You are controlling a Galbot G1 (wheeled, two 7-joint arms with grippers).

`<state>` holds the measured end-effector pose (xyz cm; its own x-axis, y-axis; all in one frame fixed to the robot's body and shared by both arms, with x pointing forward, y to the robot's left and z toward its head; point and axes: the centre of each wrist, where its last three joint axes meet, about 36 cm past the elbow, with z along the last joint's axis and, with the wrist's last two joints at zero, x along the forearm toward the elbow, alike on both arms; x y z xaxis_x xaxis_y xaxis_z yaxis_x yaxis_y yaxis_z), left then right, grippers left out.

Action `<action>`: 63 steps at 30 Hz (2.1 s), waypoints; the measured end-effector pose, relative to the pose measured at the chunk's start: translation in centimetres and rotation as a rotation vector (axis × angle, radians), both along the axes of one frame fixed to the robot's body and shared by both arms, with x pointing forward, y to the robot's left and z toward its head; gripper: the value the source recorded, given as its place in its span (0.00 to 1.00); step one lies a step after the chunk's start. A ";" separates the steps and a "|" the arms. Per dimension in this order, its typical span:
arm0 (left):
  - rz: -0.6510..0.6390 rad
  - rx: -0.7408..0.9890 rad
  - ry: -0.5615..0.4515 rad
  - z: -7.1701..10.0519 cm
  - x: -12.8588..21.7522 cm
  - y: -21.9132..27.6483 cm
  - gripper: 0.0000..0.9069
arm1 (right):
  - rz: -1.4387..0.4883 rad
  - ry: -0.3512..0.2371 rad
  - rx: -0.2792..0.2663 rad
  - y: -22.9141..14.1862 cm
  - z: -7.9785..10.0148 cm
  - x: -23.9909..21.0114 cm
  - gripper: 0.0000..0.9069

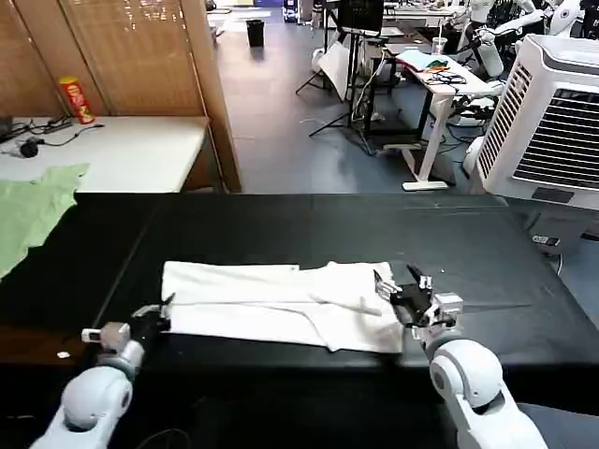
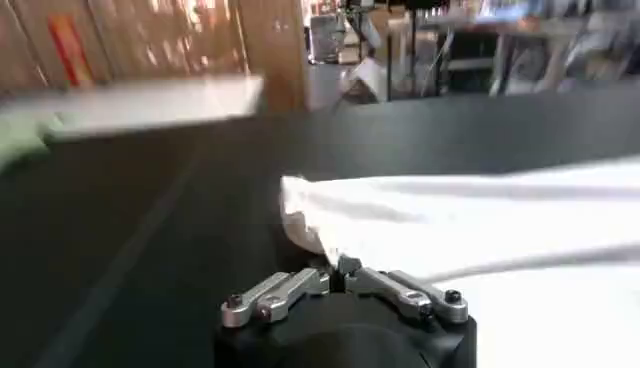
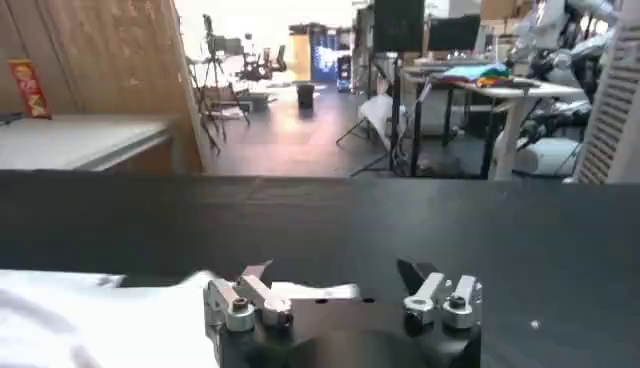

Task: Fold and organize the clothes.

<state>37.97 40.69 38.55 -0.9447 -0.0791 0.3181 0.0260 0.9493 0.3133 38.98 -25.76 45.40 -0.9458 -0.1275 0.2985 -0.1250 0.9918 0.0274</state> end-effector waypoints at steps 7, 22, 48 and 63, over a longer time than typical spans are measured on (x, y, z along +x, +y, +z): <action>-0.002 0.219 -0.031 2.7 0.3 6.3 0.00 | -0.005 0.004 0.015 0.6 -0.3 -0.5 0.97; -0.066 -0.249 0.035 4.6 -1.2 -9.2 0.00 | -0.052 0.005 -0.012 -0.7 -0.5 -1.9 0.97; -0.250 -0.769 0.178 5.9 -1.9 -24.5 0.97 | -0.051 0.020 -0.027 -0.1 -1.4 -1.9 0.97; -0.213 -0.894 0.077 6.2 -1.1 -25.8 0.97 | 0.168 0.030 -0.005 2.8 -1.6 -0.4 0.97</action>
